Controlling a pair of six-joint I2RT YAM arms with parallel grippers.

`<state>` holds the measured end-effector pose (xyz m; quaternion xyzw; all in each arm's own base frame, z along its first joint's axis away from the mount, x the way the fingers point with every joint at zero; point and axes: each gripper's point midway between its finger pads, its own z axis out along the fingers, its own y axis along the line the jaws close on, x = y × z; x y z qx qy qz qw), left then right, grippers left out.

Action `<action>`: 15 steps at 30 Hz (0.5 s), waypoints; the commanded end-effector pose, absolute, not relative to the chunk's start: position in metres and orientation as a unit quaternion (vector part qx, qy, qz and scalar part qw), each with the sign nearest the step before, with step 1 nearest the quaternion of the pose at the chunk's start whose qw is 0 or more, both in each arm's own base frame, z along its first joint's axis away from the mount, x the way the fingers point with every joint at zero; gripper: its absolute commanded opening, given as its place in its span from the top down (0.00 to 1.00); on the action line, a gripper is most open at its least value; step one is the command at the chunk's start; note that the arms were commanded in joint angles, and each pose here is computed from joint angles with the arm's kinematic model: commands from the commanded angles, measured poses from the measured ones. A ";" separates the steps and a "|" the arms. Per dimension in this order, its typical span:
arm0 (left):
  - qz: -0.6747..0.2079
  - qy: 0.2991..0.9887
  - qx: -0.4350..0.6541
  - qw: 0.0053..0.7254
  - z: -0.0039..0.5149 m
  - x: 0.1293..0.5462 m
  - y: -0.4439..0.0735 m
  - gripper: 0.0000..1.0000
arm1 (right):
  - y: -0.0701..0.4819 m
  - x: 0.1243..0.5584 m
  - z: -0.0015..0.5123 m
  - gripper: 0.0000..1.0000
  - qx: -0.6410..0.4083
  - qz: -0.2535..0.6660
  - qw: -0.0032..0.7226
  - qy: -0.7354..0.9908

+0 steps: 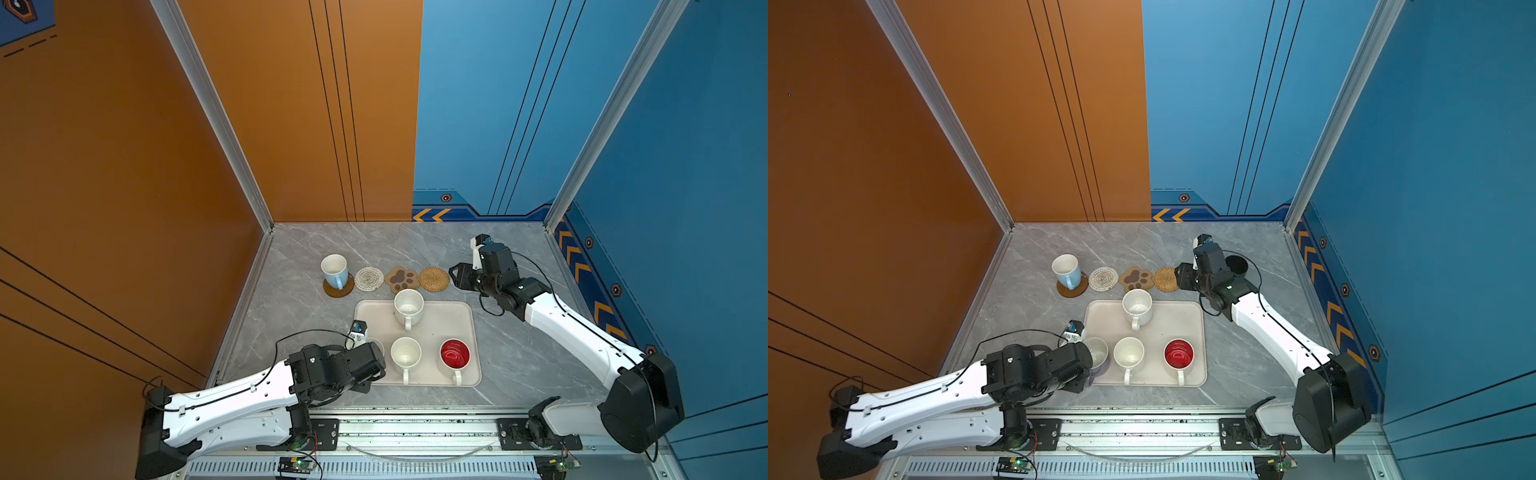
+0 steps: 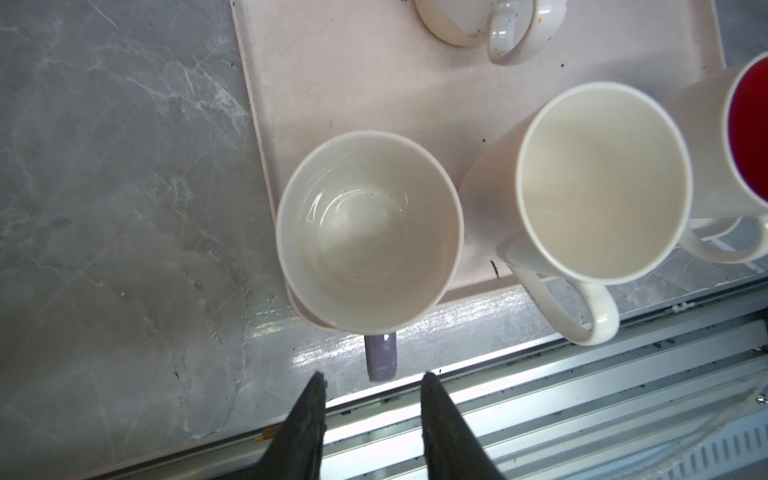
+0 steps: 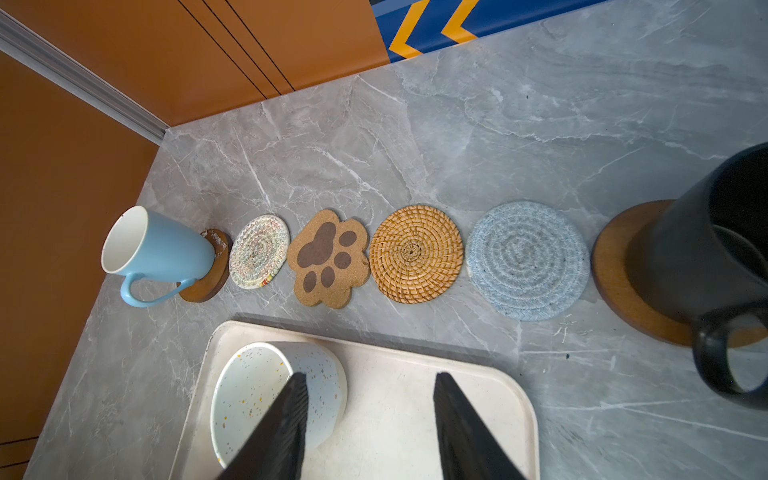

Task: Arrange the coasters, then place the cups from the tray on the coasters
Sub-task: 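Move the left gripper back over the white mug with lavender handle, then lower the left gripper and close it on the white mug's rim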

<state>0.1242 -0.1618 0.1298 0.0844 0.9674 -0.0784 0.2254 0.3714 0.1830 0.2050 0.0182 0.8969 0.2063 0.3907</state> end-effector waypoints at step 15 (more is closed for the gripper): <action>-0.041 0.976 0.063 0.207 0.094 0.116 -0.160 0.58 | 0.196 0.382 0.208 0.52 0.012 0.205 0.394 0.896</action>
